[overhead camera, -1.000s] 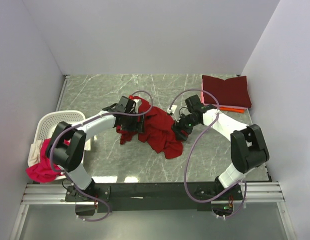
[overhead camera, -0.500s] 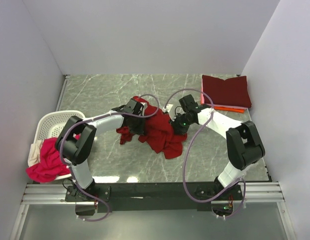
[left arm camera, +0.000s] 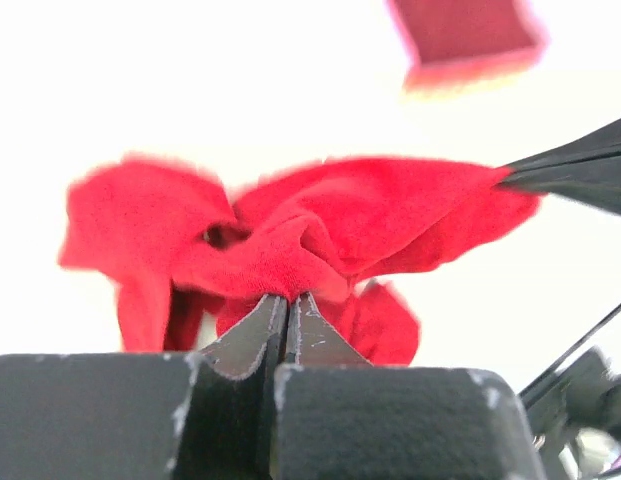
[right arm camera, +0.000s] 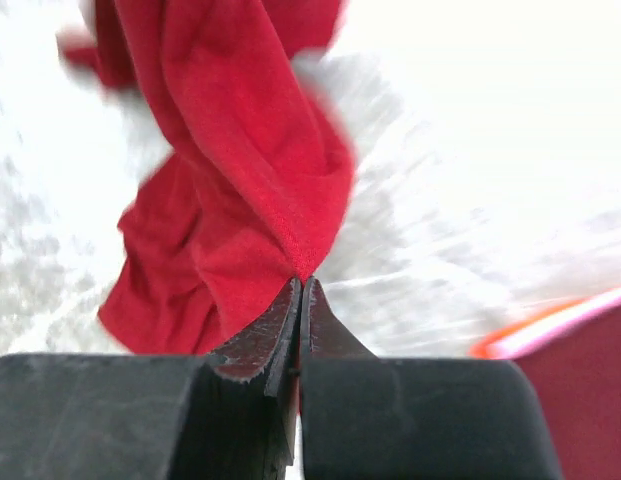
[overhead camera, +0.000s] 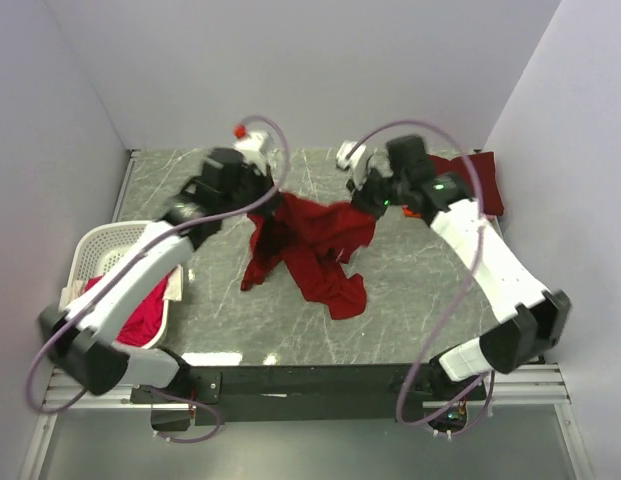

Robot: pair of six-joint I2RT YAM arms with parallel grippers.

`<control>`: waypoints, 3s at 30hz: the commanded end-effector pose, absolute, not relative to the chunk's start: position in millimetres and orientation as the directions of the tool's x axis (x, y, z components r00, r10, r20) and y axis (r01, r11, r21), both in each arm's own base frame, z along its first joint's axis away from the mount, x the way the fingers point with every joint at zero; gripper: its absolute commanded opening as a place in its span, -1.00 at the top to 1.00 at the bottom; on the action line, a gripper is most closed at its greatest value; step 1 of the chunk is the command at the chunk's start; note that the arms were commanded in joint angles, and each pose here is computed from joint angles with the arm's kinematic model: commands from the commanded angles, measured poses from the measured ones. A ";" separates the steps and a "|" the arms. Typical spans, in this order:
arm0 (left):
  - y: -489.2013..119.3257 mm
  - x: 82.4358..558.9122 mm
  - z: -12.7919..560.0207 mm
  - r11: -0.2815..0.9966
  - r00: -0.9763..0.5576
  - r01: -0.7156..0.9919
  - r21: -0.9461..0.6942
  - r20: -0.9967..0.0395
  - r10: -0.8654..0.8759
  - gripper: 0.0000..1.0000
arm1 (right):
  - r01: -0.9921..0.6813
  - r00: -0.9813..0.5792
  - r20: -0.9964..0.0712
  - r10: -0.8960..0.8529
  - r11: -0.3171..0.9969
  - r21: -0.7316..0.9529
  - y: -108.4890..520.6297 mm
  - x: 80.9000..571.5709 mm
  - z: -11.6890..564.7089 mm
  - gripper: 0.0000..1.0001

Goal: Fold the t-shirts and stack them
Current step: Flatten the tshirt out

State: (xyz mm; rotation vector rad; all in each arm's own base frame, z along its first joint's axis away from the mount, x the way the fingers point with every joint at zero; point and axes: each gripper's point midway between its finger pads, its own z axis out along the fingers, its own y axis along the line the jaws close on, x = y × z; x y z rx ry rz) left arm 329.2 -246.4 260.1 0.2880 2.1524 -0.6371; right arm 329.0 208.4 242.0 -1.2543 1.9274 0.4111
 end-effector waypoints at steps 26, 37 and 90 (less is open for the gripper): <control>-199.2 273.4 587.6 0.704 0.164 0.657 -0.270 -0.860 -0.484 0.99 | -0.625 0.307 -0.909 -0.283 0.660 -0.417 167.9 260.8 543.7 1.00; -218.8 569.5 307.9 0.735 -0.452 0.315 -0.601 -0.776 -0.441 0.32 | -0.419 -0.234 -0.899 -0.370 0.873 -0.251 152.2 536.5 296.3 0.54; -142.1 361.5 12.5 0.980 -0.981 0.011 -0.197 -0.194 -0.028 0.17 | -0.839 0.526 -0.360 -0.771 -0.539 -0.070 190.8 156.8 -0.3 0.52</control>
